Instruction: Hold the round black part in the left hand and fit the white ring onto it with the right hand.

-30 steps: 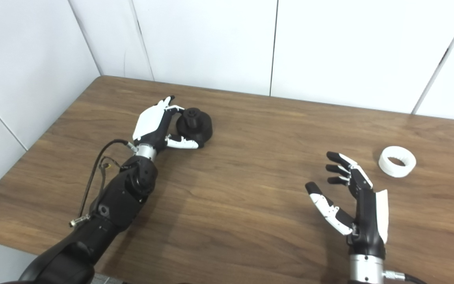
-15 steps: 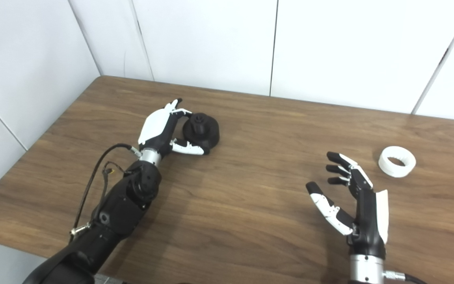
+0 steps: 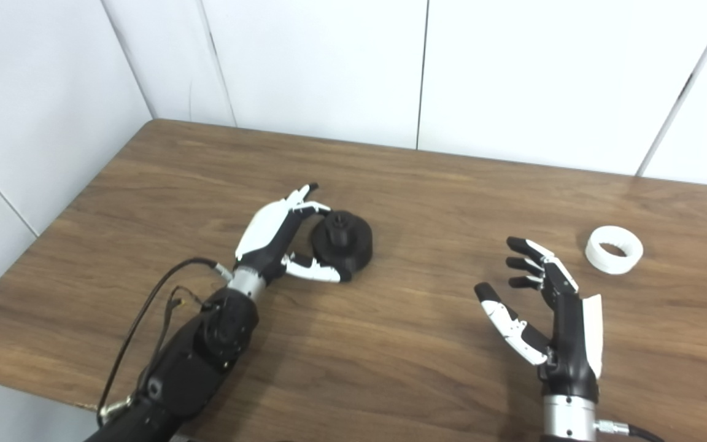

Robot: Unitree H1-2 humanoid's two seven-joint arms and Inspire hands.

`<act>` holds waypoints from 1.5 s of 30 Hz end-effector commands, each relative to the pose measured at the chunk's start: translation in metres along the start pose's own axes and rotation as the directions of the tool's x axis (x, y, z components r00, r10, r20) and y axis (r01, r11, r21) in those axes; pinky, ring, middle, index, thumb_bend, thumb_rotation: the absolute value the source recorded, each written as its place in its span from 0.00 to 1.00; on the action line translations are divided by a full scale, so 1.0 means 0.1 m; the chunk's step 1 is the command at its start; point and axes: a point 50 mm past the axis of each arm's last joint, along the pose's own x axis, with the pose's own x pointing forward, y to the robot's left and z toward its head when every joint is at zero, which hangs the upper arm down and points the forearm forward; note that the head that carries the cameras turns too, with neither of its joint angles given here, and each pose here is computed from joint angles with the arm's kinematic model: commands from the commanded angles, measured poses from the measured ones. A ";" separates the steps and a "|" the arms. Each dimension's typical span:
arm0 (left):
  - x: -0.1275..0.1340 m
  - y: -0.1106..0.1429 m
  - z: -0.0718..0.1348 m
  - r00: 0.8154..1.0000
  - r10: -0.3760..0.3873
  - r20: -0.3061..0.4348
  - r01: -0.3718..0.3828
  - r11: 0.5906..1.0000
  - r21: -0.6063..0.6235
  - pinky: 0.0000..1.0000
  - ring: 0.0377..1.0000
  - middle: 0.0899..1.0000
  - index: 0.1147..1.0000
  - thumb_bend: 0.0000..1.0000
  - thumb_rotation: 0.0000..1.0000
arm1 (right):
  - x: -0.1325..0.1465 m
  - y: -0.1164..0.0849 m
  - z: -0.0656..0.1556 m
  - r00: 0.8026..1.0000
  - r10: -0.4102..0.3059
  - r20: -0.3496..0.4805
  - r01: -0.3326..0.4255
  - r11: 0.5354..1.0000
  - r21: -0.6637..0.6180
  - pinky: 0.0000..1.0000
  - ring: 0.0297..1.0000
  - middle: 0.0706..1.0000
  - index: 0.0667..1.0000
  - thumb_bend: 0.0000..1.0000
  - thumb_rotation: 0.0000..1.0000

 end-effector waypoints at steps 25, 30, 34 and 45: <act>-0.69 -0.18 0.61 0.945 -0.224 0.237 0.215 0.975 0.064 0.99 1.00 1.00 0.58 0.98 0.32 | -0.14 0.03 -0.02 0.998 -0.031 -0.052 0.030 0.999 -0.020 0.56 0.70 0.75 0.72 0.62 0.41; -0.78 -0.17 0.70 0.928 -0.253 0.273 0.244 0.967 0.068 1.00 1.00 1.00 0.57 0.98 0.32 | -0.11 0.07 0.02 0.999 -0.034 -0.038 0.033 0.999 -0.030 0.56 0.70 0.76 0.73 0.60 0.41; -0.80 -0.15 0.71 0.923 -0.262 0.281 0.254 0.965 0.068 1.00 1.00 1.00 0.57 0.98 0.32 | -0.09 0.11 0.05 0.999 -0.038 -0.031 0.037 0.999 -0.030 0.56 0.70 0.75 0.72 0.60 0.40; -0.82 0.04 0.55 0.919 -0.278 0.278 0.271 0.960 0.064 1.00 1.00 1.00 0.58 0.97 0.29 | -0.07 0.28 0.11 0.997 -0.061 -0.048 0.059 0.998 -0.030 0.58 0.71 0.76 0.72 0.57 0.38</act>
